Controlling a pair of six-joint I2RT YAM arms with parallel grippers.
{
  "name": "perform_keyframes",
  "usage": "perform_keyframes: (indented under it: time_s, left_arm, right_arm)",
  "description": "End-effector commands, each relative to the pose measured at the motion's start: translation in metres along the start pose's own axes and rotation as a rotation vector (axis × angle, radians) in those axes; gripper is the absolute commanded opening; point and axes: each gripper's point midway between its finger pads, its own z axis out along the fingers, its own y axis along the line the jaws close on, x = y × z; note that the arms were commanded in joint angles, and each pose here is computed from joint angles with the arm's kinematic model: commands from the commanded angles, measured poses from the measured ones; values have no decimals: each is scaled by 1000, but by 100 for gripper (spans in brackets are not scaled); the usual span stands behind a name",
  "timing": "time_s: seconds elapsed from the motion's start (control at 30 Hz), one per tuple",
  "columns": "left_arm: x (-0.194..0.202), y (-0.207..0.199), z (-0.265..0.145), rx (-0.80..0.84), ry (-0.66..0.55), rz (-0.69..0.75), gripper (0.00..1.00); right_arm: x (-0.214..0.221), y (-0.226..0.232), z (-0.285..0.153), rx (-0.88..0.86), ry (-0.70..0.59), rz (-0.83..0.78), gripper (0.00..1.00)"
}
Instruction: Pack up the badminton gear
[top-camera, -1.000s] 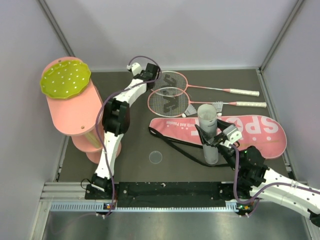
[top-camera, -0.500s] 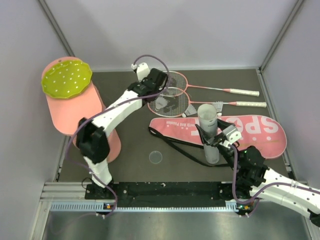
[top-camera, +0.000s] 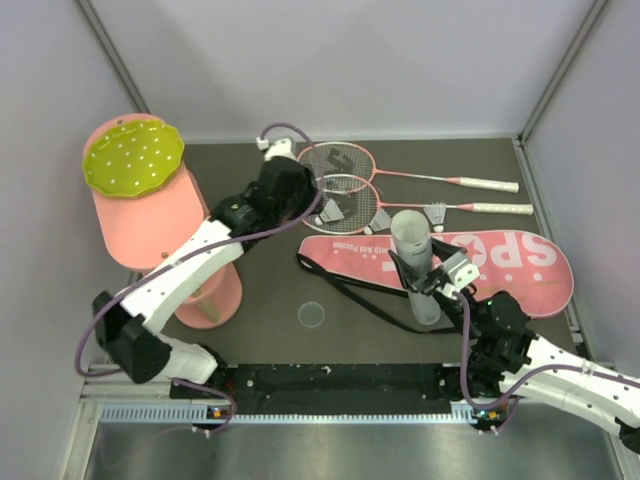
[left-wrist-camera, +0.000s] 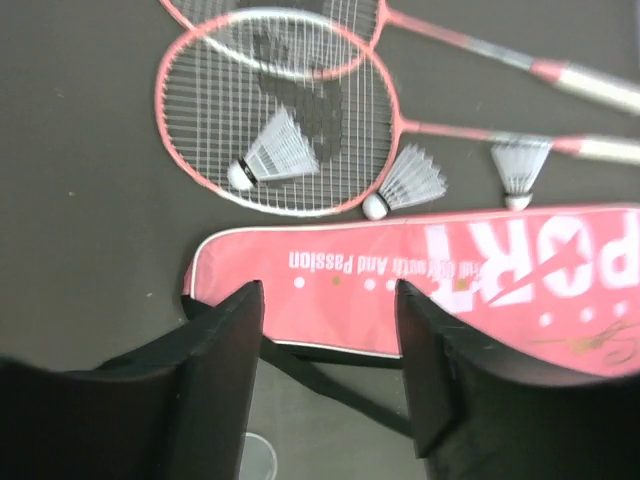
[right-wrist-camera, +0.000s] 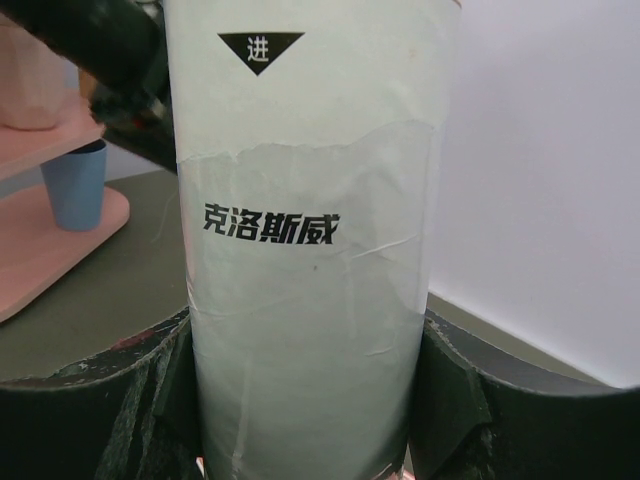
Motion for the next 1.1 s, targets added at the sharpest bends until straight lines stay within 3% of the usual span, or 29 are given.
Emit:
perform_keyframes:
  time_s: [0.0,0.13,0.17,0.23,0.3,0.67,0.8,1.0,1.07]
  left_arm:
    - [41,-19,39,-59,80,161,72]
    - [43,-3,87,-329,18,251,75]
    - [32,-8,91,-357,-20,204,74]
    - [47,9,112,-461,23,238,74]
    - [38,4,124,-482,6,210,74]
    - [87,9,182,-508,129,152,69]
    - [98,18,188,-533,145,180,56]
    - [114,35,197,-584,167,287,45]
    - [117,40,198,-602,171,320,34]
  right_arm:
    - [6,-4,-5,5,51,-7,23]
    - [5,-11,-10,33,35,-2,24]
    - [6,-12,-11,42,37,-2,24]
    - [5,-14,-12,49,32,-3,24]
    - [6,-14,-12,49,32,-3,24]
    - [2,-14,-14,46,7,9,24]
    - [2,-13,-14,44,6,10,24]
    - [5,-14,-14,58,2,12,24]
    - [4,-12,-14,39,12,8,23]
